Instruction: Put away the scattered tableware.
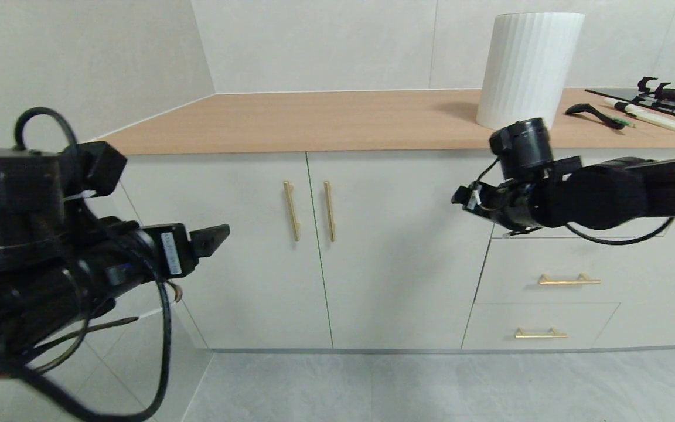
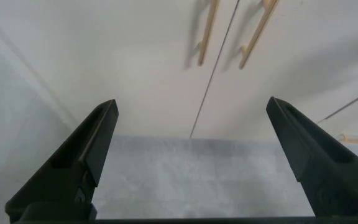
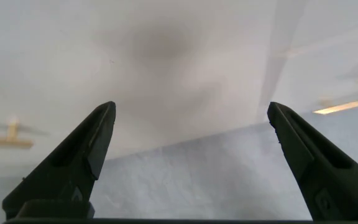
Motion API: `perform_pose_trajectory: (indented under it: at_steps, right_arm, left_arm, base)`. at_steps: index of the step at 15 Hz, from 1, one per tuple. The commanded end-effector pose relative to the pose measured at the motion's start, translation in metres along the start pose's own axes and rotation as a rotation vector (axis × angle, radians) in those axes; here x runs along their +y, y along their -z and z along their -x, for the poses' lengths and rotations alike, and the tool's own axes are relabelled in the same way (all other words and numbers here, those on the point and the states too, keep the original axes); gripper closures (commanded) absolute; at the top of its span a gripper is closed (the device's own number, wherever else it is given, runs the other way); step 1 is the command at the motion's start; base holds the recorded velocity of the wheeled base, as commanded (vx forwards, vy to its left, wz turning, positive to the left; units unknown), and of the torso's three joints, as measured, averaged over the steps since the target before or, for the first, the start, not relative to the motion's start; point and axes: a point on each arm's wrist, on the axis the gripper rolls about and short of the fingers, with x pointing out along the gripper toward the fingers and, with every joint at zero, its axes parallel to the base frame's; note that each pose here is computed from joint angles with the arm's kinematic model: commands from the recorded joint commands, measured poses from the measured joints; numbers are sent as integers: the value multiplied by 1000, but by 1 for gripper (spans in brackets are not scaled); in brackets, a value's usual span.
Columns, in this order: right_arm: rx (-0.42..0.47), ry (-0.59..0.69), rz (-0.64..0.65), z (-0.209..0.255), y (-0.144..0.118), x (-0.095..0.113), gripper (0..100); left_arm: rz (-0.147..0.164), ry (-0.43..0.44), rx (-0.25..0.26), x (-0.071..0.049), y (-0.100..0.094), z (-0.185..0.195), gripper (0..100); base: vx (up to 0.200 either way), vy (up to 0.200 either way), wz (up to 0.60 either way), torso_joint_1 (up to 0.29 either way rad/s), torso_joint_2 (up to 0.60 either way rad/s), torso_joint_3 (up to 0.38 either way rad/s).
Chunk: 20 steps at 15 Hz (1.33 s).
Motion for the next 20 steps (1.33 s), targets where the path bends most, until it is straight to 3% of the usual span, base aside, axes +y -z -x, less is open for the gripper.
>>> perform_pose_trajectory:
  at_steps: [1, 4, 5, 6, 8, 10, 13, 19, 20]
  right_arm:
    - [-88, 1, -26, 114, -7, -55, 0]
    - [-200, -34, -40, 199, 11, -118, 0]
    - [-231, -53, -45, 216, 15, -128, 0]
    - [-307, -96, -52, 252, 25, -152, 0]
    - [-437, -114, -11, 294, 48, -189, 0]
    - [-539, 50, 36, 306, 77, -215, 0]
    - [-609, 26, 73, 319, 111, -232, 0]
    - [-609, -40, 63, 320, 144, -245, 0]
    - [-615, -38, 61, 318, 151, -248, 0]
  left_arm:
    - [15, -9, -83, 35, 27, 68, 0]
    - [-9, -33, -172, 71, 74, 121, 0]
    - [-14, -54, -182, 77, 83, 127, 0]
    - [-26, -87, -205, 87, 99, 141, 0]
    - [-21, -138, -251, 98, 123, 162, 0]
    - [-8, -142, -287, 105, 143, 179, 0]
    - [5, -155, -328, 107, 159, 190, 0]
    - [57, -389, -319, 108, 169, 186, 0]
    - [62, -434, -337, 107, 175, 187, 0]
  base:
    - [0, 0, 0, 0, 0, 0]
    - [0, 0, 0, 0, 0, 0]
    - [0, 0, 0, 0, 0, 0]
    - [0, 0, 0, 0, 0, 0]
    - [0, 0, 0, 0, 0, 0]
    - [0, 0, 0, 0, 0, 0]
    - [0, 0, 0, 0, 0, 0]
    - [0, 0, 0, 0, 0, 0]
    - [0, 0, 0, 0, 0, 0]
